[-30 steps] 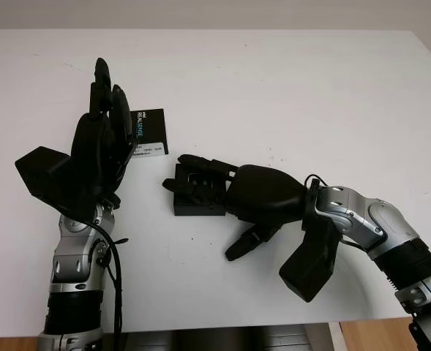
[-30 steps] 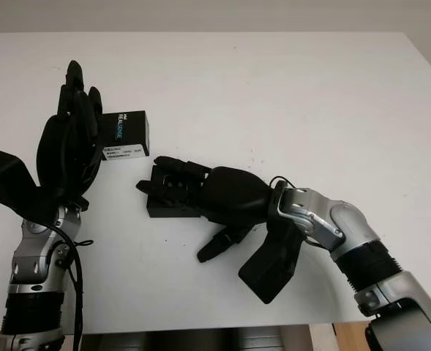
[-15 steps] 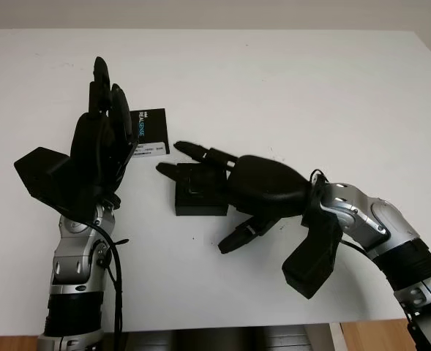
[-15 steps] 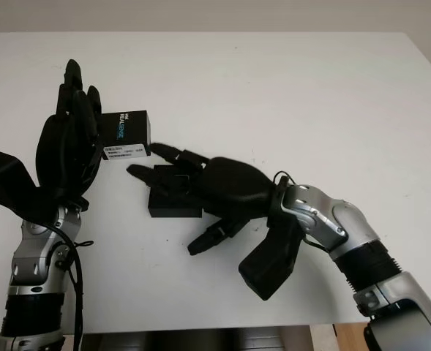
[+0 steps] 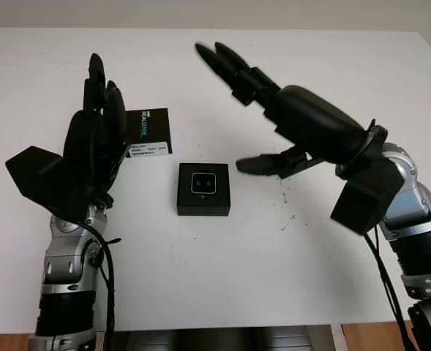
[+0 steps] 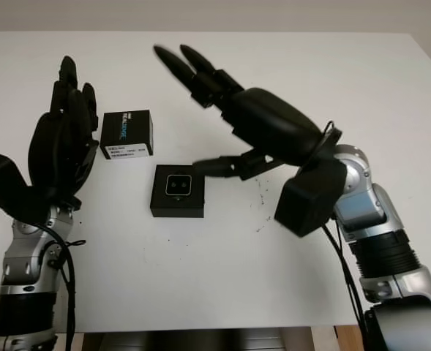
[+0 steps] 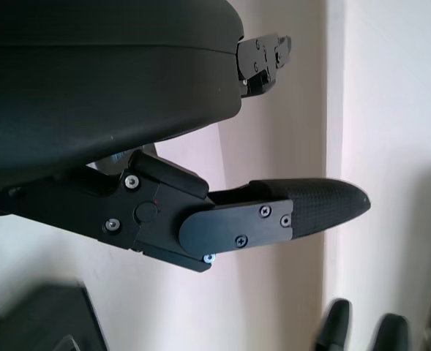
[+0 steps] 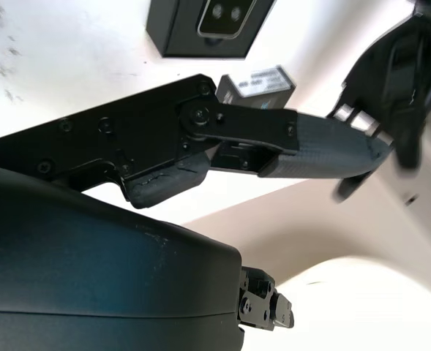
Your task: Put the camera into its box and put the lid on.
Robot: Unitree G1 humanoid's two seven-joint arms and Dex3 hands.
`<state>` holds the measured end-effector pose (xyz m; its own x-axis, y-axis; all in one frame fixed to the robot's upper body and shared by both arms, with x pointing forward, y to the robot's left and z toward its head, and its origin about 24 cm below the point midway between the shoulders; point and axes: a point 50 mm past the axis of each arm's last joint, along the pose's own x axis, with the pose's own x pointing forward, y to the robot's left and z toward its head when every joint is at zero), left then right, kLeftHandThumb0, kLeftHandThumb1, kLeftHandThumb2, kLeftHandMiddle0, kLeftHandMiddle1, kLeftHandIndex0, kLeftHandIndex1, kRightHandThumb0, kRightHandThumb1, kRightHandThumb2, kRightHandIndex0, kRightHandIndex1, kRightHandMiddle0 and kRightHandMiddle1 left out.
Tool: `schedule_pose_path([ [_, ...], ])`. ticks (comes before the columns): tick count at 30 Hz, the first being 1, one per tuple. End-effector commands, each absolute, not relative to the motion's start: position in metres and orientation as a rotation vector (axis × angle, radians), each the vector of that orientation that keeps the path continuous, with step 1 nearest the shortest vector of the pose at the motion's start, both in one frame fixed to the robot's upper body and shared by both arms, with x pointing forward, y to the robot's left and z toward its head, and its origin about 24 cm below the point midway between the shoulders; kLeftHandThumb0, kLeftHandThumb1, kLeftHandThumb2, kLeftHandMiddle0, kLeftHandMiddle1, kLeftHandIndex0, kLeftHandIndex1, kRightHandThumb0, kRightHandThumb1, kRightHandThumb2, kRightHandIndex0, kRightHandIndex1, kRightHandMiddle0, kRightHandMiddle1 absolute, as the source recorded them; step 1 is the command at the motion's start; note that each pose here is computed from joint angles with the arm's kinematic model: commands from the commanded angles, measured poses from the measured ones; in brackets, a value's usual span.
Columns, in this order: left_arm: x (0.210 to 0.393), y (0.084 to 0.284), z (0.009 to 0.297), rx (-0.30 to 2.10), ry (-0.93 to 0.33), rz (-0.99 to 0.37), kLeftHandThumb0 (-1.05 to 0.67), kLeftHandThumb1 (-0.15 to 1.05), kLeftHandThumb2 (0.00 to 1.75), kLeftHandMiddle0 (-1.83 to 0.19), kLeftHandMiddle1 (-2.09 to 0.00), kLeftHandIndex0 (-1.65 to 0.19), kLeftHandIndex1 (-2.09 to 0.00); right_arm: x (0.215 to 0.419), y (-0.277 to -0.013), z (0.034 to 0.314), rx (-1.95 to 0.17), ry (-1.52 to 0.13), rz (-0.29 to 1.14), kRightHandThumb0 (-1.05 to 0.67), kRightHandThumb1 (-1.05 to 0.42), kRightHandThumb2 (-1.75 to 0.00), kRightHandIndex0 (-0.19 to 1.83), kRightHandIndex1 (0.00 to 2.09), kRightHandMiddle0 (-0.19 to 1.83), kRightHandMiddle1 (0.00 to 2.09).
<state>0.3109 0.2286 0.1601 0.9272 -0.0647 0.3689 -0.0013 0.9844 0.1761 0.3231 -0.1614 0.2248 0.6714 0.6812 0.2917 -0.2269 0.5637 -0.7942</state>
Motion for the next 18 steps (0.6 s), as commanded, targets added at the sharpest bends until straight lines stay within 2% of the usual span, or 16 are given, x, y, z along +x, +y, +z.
schedule_pose_path([
  [1,0.316,0.246,0.182,0.391,-0.415,-0.023,-0.85,1.05,0.35,0.15,-0.04,0.16,-0.02,0.325,-0.166,0.232,-0.759,-0.618,0.55,-0.88,-1.05,-0.62,-0.19,0.0,-0.18,0.01],
  [3,0.322,0.26,0.193,0.595,-0.373,-0.048,-0.92,1.04,0.22,0.16,-0.04,0.16,-0.03,0.329,-0.171,0.232,-0.735,-0.571,0.518,-0.88,-1.05,-0.62,-0.19,0.0,-0.17,0.01],
  [5,0.327,0.267,0.202,0.724,-0.329,-0.085,-0.92,1.03,0.12,0.17,-0.05,0.16,-0.04,0.332,-0.175,0.231,-0.72,-0.547,0.503,-0.87,-1.05,-0.63,-0.19,0.0,-0.17,0.02],
  [6,0.331,0.27,0.208,0.796,-0.302,-0.109,-0.95,0.98,0.07,0.18,-0.03,0.17,-0.04,0.333,-0.177,0.231,-0.717,-0.541,0.496,-0.86,-1.05,-0.63,-0.19,0.01,-0.18,0.02],
  [12,0.349,0.275,0.226,1.152,-0.214,-0.204,-0.99,0.92,0.04,0.19,0.0,0.19,0.0,0.337,-0.181,0.227,-0.687,-0.515,0.444,-0.85,-1.05,-0.64,-0.19,0.02,-0.17,0.03],
  [18,0.361,0.274,0.23,1.244,-0.144,-0.261,-0.95,0.85,0.03,0.19,0.0,0.19,0.0,0.338,-0.18,0.225,-0.689,-0.503,0.425,-0.84,-1.05,-0.67,-0.19,0.02,-0.18,0.03],
])
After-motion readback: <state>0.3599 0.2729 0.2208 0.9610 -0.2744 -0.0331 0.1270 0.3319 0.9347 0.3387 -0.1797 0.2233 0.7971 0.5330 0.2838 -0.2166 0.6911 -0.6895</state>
